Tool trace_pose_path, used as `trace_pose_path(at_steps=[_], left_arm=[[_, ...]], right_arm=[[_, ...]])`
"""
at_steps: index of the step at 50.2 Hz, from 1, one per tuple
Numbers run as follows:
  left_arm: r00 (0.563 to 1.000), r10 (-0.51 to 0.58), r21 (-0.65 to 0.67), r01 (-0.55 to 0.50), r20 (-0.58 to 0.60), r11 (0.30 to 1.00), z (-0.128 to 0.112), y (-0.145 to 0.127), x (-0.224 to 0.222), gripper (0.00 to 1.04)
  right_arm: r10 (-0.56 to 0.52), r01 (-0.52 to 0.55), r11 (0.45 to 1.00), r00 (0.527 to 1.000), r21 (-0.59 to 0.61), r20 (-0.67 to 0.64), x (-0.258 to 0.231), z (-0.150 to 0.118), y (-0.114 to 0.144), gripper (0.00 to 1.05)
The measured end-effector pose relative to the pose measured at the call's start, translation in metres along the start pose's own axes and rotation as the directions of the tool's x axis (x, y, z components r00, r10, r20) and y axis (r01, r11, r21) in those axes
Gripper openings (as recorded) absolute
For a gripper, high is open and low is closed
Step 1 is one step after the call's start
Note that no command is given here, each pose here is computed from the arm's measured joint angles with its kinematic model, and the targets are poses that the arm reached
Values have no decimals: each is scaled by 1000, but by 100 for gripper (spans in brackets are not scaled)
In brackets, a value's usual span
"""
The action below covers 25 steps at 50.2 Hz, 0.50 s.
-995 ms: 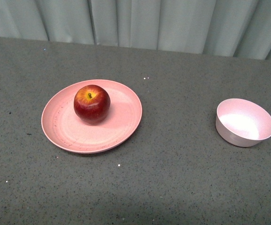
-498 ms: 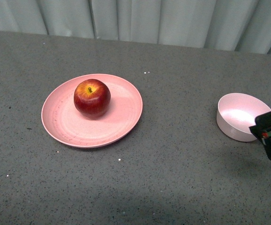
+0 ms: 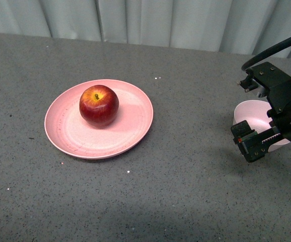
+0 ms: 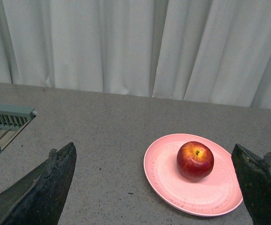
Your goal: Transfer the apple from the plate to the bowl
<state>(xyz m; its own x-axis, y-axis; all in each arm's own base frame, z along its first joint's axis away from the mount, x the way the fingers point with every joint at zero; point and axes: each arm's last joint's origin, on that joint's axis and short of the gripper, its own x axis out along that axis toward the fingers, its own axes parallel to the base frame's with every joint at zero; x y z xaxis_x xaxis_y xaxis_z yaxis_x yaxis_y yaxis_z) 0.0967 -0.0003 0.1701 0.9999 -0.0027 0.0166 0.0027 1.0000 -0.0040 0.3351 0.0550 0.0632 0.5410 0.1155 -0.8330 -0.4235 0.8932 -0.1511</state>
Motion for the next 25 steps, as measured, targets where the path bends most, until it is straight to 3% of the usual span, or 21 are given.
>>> trace_pose_path(at_steps=[10, 18, 25], left_arm=[[1000, 0, 0, 0, 0, 1000, 0, 0, 0, 98], [1000, 0, 0, 0, 0, 1000, 0, 0, 0, 98], [1000, 0, 0, 0, 0, 1000, 0, 0, 0, 98]], right_arm=[[16, -16, 1000, 999, -1, -29, 13, 4, 0, 49], [17, -17, 1000, 1000, 0, -26, 13, 6, -1, 30], [30, -30, 1000, 999, 2, -22, 13, 7, -1, 5]])
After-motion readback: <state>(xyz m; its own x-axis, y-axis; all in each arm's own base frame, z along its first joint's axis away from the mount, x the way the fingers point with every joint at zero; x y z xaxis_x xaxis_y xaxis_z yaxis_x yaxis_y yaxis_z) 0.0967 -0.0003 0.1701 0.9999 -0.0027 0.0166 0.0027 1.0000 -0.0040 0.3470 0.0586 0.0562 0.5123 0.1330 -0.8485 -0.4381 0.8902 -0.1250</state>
